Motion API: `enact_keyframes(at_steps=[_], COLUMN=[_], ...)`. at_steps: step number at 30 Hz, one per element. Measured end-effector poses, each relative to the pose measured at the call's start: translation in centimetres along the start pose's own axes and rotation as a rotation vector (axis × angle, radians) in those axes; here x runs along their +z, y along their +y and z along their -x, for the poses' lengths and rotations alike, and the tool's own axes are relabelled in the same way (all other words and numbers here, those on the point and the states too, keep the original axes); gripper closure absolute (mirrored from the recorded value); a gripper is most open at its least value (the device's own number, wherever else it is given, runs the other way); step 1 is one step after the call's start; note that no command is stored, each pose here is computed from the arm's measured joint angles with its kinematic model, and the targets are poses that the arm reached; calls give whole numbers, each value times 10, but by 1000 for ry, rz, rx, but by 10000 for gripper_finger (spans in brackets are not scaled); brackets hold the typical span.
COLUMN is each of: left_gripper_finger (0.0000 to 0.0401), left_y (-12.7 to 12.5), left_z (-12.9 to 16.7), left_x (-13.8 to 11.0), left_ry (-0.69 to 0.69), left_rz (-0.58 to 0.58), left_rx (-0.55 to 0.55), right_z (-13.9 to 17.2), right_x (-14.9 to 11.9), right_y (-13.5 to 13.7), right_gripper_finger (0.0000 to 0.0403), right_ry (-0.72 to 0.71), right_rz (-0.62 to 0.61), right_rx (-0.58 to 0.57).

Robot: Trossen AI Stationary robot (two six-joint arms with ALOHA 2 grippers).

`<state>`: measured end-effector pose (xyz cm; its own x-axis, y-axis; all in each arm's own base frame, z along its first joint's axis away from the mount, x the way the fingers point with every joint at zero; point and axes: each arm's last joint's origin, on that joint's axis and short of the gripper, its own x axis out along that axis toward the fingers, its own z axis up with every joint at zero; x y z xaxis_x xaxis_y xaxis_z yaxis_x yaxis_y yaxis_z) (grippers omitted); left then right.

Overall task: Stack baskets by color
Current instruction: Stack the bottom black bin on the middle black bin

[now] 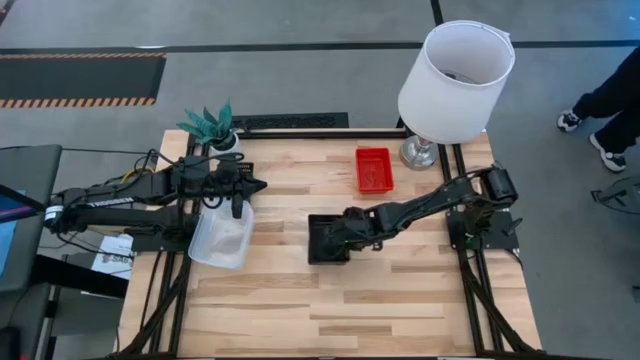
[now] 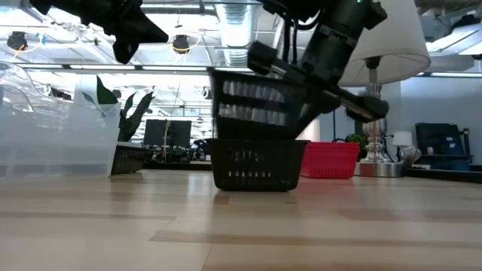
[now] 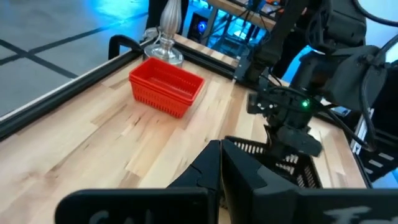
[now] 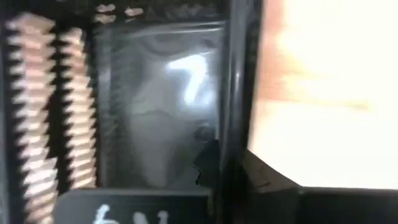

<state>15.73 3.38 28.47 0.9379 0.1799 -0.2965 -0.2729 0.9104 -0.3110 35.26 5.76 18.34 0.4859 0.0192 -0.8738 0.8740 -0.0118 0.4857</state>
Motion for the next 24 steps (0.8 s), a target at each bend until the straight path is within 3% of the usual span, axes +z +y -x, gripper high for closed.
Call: enact_keyframes(at_steps=[18, 21, 24], left_gripper_finger=[401, 401, 401], left_y=[0, 0, 0], left_z=[0, 0, 0], left_x=[-1, 0, 0], left_ry=[8, 7, 1], left_rz=[23, 26, 34], left_rx=[-11, -8, 8], right_z=[6, 7, 5], right_x=[6, 6, 6], right_y=[1, -1, -1], right_gripper_finger=[248, 258, 303], right_ry=[-148, -150, -133], right_rz=[24, 32, 37], right_rx=[18, 0, 0])
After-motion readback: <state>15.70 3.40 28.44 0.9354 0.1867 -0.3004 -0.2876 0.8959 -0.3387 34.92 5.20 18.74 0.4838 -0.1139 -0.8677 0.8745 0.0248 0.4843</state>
